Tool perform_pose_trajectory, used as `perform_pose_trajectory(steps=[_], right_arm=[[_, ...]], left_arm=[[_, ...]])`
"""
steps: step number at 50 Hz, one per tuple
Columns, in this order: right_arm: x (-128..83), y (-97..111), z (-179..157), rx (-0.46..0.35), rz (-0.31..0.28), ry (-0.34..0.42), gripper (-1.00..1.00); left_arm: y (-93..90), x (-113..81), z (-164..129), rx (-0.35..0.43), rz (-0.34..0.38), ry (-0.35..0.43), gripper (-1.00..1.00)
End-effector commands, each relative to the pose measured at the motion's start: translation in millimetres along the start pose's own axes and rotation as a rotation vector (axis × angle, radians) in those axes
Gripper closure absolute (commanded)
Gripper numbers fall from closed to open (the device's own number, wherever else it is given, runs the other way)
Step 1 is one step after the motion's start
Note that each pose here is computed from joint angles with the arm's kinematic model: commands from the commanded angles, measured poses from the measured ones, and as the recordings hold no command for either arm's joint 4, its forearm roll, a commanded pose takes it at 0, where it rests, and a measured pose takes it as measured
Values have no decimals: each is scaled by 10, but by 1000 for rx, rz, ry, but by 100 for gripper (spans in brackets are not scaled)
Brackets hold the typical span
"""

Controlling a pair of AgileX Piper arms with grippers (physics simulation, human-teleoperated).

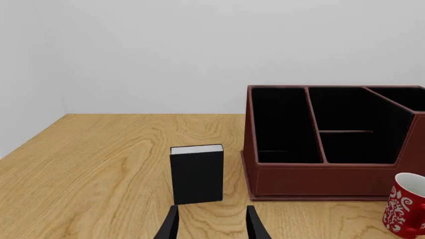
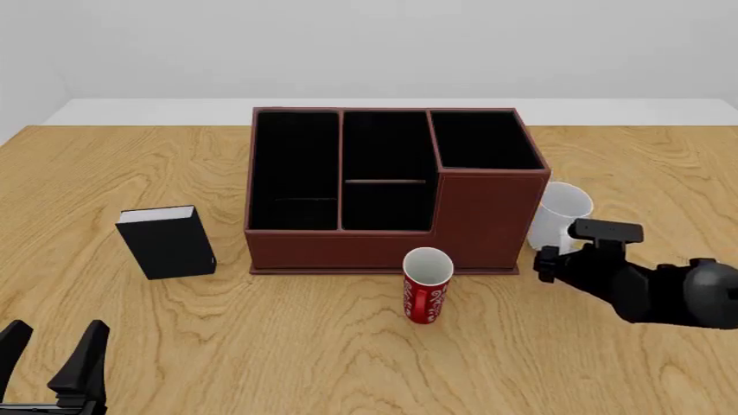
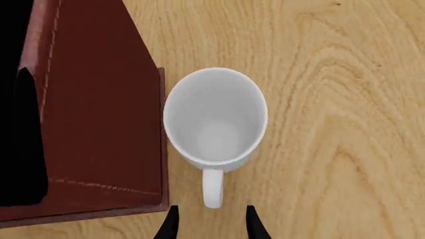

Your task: Pick up the white mug and place it to the right of the caddy.

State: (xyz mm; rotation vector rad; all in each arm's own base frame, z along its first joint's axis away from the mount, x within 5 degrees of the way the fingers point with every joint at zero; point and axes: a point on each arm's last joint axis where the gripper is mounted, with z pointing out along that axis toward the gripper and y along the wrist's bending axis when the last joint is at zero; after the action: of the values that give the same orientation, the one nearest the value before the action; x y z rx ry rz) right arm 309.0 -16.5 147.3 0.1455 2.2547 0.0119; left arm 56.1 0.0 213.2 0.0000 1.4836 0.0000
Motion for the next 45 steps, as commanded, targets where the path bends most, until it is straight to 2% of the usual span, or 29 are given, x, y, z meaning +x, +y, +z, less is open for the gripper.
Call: perform_pose_trajectory(steps=[1,45], right_arm=[[-17,15,-138,-5,0,-22,-100],[-114,42,-601,-17,-17,-98,-100]], left_arm=[[0,0,0,0,0,0,-100],[0,0,0,0,0,0,-100]])
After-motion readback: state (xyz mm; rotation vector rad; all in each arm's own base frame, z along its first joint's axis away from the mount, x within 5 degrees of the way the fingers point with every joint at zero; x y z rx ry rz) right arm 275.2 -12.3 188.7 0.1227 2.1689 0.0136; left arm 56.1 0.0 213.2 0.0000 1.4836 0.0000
